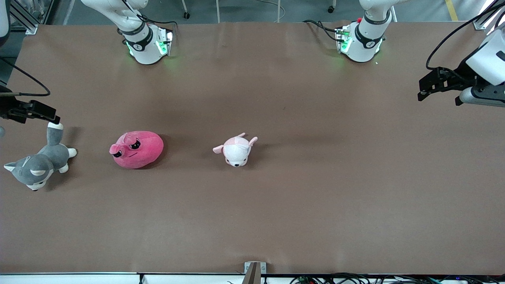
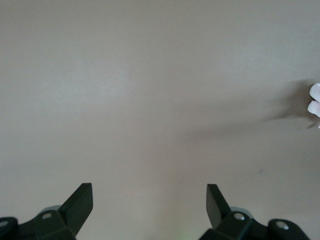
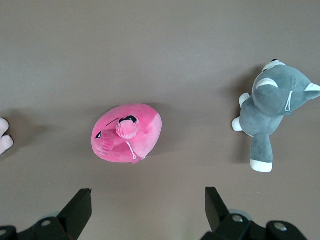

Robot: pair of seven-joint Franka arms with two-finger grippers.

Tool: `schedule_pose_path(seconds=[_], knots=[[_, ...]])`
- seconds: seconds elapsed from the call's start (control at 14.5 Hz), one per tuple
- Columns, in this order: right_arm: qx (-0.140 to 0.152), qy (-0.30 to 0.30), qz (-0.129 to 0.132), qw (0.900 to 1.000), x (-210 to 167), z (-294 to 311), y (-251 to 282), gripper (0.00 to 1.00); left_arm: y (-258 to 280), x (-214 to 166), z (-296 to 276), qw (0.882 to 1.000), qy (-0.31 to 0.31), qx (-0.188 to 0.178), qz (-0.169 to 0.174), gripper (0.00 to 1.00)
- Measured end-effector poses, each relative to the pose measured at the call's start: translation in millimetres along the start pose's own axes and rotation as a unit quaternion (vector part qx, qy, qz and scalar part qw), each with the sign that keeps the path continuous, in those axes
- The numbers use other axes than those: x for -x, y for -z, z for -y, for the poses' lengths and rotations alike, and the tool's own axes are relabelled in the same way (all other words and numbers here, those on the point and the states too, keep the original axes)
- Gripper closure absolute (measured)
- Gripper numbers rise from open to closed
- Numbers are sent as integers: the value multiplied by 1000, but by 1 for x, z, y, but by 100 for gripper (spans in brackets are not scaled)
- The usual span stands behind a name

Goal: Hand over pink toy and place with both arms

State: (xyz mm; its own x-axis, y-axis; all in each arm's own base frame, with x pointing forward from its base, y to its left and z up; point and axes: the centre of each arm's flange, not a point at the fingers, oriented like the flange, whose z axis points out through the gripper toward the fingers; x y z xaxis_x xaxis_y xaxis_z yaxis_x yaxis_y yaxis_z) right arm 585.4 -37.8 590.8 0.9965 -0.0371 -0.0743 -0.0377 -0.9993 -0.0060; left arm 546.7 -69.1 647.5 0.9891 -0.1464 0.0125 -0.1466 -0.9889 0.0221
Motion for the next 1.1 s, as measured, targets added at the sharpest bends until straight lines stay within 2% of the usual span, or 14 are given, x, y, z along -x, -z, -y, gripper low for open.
schedule_pose_path(seconds=[0.21, 0.55, 1.03, 1.1], knots=[[3, 5, 4, 1000, -5, 7, -7, 0, -1, -1, 2, 1000, 2, -1, 1, 0], [-26, 4, 12, 1000, -1, 12, -8, 0, 0, -1, 5, 1000, 6, -2, 0, 0], [-24, 9, 11, 1000, 24, 17, 10, 0, 0, -1, 6, 1000, 6, -3, 0, 0], [-24, 9, 17, 1000, 26, 17, 9, 0, 0, -1, 5, 1000, 6, -3, 0, 0]])
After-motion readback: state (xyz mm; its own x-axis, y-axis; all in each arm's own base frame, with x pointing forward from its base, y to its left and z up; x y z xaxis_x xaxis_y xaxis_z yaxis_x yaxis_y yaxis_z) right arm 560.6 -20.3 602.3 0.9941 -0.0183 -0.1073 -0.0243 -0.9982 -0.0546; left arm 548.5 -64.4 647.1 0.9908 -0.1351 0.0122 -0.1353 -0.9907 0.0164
